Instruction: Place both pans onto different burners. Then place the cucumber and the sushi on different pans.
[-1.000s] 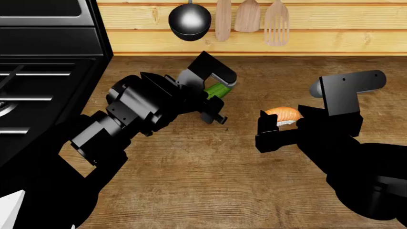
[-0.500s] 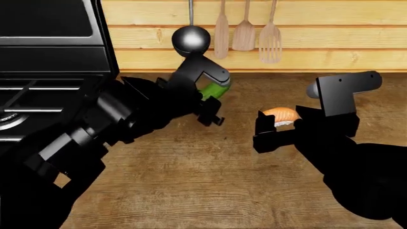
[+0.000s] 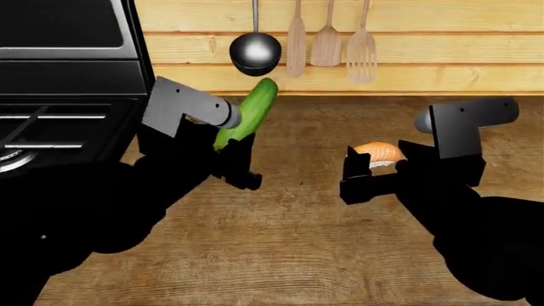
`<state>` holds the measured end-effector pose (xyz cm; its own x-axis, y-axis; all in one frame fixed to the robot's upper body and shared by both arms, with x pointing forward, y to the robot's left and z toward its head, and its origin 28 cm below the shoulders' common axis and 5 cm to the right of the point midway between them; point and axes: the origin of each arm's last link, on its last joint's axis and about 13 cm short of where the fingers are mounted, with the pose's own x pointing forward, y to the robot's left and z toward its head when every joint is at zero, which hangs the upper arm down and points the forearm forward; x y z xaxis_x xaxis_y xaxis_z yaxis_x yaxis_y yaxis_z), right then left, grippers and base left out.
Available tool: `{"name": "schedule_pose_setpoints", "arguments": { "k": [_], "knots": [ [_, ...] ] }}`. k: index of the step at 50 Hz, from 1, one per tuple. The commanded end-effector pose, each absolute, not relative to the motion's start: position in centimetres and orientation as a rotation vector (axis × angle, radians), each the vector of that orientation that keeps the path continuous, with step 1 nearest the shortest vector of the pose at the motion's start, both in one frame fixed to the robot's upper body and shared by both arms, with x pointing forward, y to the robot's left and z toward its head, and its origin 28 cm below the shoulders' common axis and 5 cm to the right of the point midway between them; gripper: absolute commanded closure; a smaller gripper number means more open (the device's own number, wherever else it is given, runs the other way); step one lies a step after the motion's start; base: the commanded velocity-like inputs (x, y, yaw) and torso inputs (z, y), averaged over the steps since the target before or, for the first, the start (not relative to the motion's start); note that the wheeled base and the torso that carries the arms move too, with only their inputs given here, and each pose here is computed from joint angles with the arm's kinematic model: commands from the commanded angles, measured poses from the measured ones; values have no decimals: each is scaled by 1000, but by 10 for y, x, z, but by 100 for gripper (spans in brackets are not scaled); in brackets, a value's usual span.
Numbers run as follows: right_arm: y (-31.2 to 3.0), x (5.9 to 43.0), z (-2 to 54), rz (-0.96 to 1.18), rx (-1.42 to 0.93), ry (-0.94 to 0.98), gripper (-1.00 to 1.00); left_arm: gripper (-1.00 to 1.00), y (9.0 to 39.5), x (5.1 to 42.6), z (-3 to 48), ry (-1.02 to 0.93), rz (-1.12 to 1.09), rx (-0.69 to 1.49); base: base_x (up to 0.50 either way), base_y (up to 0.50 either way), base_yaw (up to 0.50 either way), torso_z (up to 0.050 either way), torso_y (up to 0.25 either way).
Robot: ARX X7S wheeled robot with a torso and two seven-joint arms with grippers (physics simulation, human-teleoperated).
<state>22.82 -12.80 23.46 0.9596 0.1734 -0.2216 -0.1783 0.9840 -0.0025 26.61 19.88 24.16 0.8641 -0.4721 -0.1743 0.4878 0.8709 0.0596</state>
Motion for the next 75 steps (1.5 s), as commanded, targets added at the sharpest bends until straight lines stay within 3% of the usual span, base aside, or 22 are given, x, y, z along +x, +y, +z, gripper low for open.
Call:
{"name": "schedule_pose_setpoints", "arguments": {
  "k": [1, 17, 26, 75],
  "knots": [
    [-128, 225, 240, 184, -1, 163, 100, 100, 227, 207, 226, 78, -386, 20, 0, 0, 0, 0, 0],
    [-126, 214, 245, 186, -21, 101, 100, 100, 242, 189, 240, -11, -330, -17, -392, 105, 0, 0, 0],
    [-124, 214, 248, 185, -28, 73, 100, 100, 242, 183, 247, -38, -336, -29, 0, 38, 0, 0, 0],
    [-120, 213, 255, 178, -51, 62, 100, 100, 249, 183, 260, -67, -303, -54, 0, 500, 0, 0, 0]
  ]
}}
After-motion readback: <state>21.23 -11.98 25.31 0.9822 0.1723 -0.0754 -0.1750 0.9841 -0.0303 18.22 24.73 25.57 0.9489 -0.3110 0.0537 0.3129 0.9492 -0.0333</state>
